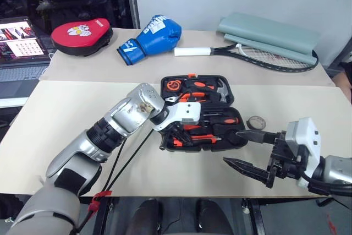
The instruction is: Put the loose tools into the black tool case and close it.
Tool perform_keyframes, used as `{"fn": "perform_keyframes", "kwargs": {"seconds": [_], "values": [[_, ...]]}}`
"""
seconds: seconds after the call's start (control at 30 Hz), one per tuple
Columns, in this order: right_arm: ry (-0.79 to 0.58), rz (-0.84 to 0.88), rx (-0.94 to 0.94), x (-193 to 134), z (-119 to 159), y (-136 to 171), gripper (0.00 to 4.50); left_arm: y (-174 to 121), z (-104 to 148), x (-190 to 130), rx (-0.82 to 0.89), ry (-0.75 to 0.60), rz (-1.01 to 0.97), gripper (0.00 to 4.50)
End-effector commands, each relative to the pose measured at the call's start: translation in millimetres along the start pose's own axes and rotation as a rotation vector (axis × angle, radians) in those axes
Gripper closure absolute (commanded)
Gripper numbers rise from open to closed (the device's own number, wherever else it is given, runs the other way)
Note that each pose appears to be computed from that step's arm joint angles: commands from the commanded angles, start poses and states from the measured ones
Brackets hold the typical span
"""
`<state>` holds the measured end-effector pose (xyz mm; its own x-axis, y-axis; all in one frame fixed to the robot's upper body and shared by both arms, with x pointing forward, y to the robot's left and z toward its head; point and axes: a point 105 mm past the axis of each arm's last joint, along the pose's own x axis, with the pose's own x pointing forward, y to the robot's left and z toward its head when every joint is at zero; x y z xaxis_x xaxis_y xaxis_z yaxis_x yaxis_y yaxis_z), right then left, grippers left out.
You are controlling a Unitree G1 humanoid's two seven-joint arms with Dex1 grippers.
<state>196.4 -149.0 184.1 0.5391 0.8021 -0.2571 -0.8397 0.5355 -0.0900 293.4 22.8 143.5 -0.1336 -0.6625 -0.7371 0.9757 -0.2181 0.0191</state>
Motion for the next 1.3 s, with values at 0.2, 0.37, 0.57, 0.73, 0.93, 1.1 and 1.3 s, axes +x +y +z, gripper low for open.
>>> {"fn": "perform_keyframes", "kwargs": {"seconds": [0.2, 0.37, 0.57, 0.73, 0.93, 1.1, 1.3], "values": [[-0.014, -0.001, -0.035, -0.7, 6.4, -2.0, 0.00, 9.4, 5.2, -8.3, 0.040, 0.004, 0.071, 4.44], [-0.013, 0.005, -0.033, -0.2, 6.1, -3.4, 0.00, 9.4, 0.9, -10.3, 0.033, 0.018, 0.075, 4.44], [-0.018, 0.008, -0.031, 1.0, 7.1, -3.9, 0.00, 5.8, -10.1, -3.8, 0.065, 0.081, 0.068, 4.44], [-0.019, 0.009, -0.026, 1.2, 6.9, -3.0, 0.00, 1.6, -27.6, 5.4, 0.122, 0.172, 0.054, 4.44], [-0.023, 0.005, -0.018, 1.3, 6.7, -1.9, 0.00, -3.9, -33.5, 13.3, 0.154, 0.198, 0.033, 4.44], [-0.019, 0.006, -0.007, 1.4, 4.5, -0.1, 0.00, 0.1, -35.2, 16.7, 0.184, 0.204, 0.042, 4.44], [-0.013, -0.015, -0.013, -0.7, 3.7, -4.2, 0.00, 26.5, 8.7, 5.8, 0.110, -0.030, 0.143, 3.94]]}}
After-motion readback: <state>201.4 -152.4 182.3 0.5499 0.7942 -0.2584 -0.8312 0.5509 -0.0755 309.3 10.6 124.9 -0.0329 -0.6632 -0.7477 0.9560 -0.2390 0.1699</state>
